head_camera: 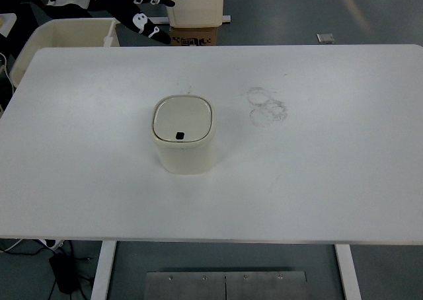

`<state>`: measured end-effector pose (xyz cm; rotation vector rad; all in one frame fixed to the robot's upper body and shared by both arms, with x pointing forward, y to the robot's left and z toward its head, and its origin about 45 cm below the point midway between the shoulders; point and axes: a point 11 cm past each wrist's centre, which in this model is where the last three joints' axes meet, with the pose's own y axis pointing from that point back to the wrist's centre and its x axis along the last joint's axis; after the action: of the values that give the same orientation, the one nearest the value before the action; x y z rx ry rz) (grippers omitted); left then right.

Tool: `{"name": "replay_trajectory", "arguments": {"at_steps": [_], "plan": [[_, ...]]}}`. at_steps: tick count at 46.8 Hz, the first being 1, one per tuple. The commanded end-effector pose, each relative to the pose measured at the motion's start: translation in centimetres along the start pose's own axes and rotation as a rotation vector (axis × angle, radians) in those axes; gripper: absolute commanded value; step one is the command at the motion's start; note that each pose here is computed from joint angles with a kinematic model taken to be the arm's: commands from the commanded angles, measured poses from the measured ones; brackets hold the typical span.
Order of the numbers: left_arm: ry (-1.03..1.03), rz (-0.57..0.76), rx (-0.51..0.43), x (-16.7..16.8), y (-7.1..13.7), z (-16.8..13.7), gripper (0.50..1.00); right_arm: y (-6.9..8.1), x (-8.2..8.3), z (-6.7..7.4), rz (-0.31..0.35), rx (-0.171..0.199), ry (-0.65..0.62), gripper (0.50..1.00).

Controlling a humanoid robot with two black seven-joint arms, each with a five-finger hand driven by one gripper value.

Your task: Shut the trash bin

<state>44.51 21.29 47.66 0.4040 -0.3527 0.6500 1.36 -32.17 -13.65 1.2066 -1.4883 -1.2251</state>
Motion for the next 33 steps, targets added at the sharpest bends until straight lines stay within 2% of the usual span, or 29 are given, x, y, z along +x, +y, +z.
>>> {"name": "replay_trajectory", "arguments": {"at_steps": [1,5,9,17,26,33], "plan": [[0.083,0.085,-0.081,2.4,1.0,0.2,1.0,0.0,0.0,0.0,0.0,-0.001,0.0,0.993],[0.186,0.168,-0.182,4.4,2.1,-0.3,1.0,0.0,0.0,0.0,0.0,-0.001,0.0,0.993],[0.28,0.24,-0.219,5.8,3.0,-2.1,1.0,0.0,0.0,0.0,0.0,-0.001,0.0,0.993],[0.526,0.342,-0.289,7.2,3.1,-5.5,1.0,0.0,0.0,0.0,0.0,-0.001,-0.002,0.993],[0.731,0.421,-0.306,7.8,2.6,-10.0,1.0,0.0,0.0,0.0,0.0,-0.001,0.0,0.993],[0.884,0.463,-0.334,6.7,1.9,-13.8,1.0,0.0,0.0,0.0,-0.001,-0.001,-0.002,0.993]]}}
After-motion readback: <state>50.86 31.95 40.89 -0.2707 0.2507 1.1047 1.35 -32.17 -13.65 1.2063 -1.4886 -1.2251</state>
